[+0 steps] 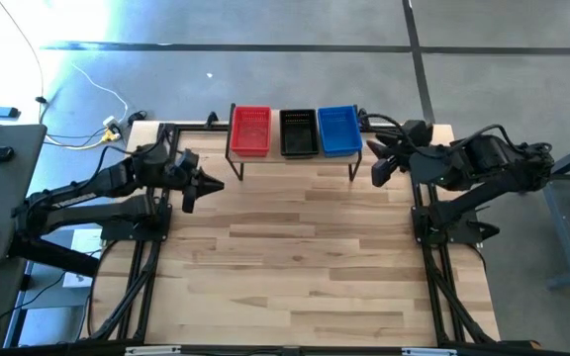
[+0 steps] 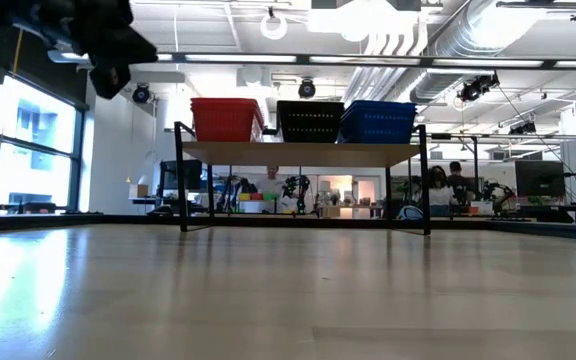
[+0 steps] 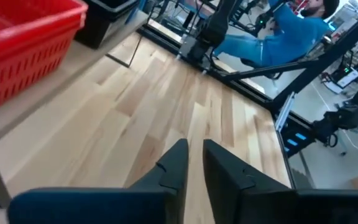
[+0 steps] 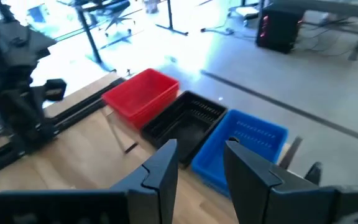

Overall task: Stack baskets on shelf by color
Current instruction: Return to Home Position

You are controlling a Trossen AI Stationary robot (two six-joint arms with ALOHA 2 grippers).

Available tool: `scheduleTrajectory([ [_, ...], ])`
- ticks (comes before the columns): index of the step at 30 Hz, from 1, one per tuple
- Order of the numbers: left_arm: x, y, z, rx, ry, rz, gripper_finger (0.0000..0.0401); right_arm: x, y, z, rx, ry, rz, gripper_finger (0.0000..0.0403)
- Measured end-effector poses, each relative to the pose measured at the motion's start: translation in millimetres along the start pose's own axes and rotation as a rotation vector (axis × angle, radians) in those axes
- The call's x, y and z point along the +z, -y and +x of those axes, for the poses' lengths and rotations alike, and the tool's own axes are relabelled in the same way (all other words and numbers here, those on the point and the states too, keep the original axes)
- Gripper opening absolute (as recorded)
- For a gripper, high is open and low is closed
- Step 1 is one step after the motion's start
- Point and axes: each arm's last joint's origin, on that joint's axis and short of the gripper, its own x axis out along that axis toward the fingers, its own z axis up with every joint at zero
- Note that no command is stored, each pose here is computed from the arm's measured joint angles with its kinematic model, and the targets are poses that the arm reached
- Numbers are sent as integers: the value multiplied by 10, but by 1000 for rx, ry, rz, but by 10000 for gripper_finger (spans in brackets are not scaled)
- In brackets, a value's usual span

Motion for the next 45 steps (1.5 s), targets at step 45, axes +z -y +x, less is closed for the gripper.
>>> scheduleTrajectory([
  [45, -792, -462, 191, -111, 375, 137, 0, -1715, 1167, 119, 327, 159, 127, 114],
])
